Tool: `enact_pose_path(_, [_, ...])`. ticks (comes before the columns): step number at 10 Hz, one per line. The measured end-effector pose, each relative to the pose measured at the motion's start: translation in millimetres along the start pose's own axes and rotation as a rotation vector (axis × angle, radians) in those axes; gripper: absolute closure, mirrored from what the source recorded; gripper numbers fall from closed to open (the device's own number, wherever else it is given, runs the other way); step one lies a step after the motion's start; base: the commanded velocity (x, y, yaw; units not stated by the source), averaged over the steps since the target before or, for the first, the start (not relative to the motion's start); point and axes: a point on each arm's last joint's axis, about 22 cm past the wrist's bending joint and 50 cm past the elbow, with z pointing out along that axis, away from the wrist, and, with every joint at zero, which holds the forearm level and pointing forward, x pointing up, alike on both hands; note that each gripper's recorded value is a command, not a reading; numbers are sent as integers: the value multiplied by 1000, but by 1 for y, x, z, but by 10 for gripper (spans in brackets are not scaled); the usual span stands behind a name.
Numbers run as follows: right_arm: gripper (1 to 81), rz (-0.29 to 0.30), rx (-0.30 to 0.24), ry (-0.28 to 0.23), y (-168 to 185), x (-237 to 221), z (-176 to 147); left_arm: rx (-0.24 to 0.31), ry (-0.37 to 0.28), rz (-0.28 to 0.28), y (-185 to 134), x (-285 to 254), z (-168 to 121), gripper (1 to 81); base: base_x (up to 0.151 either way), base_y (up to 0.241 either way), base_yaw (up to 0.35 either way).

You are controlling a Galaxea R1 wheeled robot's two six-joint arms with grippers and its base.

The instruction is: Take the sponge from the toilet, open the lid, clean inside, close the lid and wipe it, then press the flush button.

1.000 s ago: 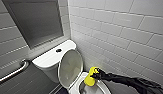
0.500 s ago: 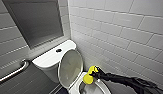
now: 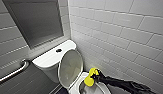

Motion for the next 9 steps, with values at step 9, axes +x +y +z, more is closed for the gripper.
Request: enact_pose_path(9, [811,248,-26,113,64,14,-11,-12,-12,-14,7,-16,0,10,0,0,0])
